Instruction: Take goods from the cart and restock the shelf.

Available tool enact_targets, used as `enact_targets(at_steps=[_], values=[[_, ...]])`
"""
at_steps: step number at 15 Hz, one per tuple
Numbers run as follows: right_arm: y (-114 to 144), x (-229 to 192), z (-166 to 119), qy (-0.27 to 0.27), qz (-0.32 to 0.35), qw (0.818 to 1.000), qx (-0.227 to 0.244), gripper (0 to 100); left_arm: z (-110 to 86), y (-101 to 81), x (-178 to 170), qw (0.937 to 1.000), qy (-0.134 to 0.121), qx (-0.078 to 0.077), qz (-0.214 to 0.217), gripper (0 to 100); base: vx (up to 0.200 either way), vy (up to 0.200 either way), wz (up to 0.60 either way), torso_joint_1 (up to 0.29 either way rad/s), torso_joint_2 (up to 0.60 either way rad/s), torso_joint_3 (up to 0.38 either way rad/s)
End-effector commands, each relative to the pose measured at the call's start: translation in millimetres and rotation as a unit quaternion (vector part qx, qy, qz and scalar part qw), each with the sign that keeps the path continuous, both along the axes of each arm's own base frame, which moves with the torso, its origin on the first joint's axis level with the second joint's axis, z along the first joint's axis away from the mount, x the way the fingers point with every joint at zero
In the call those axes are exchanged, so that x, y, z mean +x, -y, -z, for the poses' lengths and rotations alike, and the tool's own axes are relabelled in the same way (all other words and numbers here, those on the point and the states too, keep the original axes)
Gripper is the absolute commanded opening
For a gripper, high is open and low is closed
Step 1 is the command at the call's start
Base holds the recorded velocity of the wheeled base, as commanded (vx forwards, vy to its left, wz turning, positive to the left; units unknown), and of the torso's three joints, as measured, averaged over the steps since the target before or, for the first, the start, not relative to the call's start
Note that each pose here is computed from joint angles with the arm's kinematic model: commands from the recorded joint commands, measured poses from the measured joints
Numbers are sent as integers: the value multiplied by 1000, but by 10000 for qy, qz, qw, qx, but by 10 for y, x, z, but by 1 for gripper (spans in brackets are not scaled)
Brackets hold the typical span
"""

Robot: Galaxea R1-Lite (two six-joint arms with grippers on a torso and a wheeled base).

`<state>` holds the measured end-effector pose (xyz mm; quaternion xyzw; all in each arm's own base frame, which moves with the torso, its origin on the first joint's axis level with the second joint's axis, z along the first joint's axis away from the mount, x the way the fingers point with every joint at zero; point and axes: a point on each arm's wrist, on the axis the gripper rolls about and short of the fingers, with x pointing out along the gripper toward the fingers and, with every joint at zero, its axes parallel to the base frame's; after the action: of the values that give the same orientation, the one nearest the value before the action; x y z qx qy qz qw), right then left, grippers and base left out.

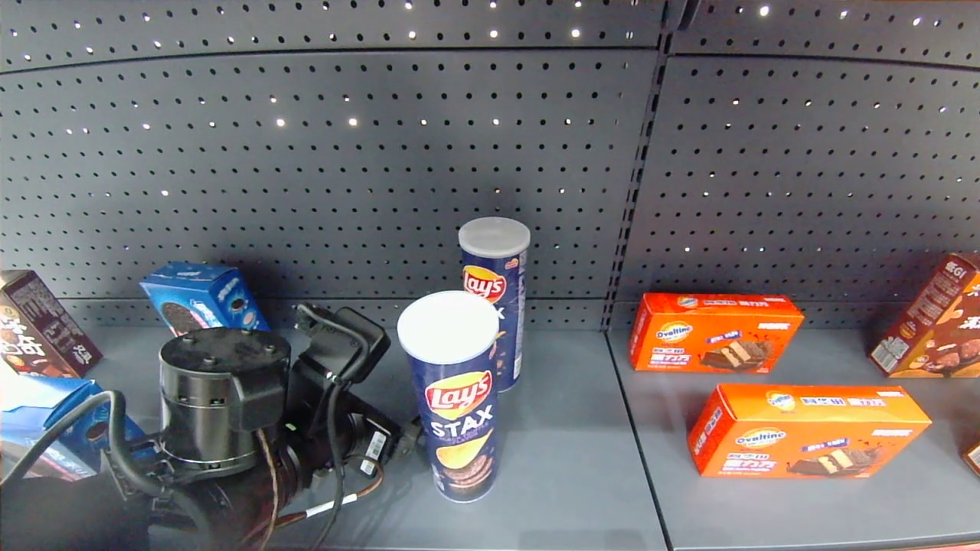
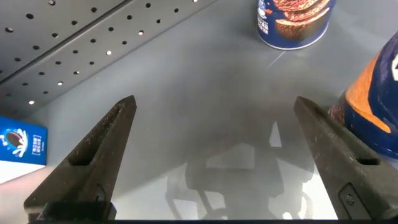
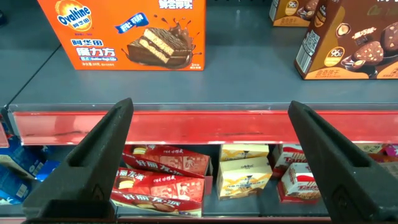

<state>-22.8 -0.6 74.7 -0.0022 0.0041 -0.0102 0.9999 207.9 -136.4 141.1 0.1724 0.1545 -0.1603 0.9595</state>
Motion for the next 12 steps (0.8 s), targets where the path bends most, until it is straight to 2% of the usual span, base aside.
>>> enact_targets(at_steps=[1, 12], values=[[0, 0, 0, 2, -2, 10000, -2, 100, 21, 16, 19, 10000, -33, 23, 2, 100, 0, 0, 0, 0, 0, 0], [0, 0, 0, 2, -2, 10000, -2, 100, -1, 141, 72, 9999, 15, -19, 137, 100, 0, 0, 0, 0, 0, 0]])
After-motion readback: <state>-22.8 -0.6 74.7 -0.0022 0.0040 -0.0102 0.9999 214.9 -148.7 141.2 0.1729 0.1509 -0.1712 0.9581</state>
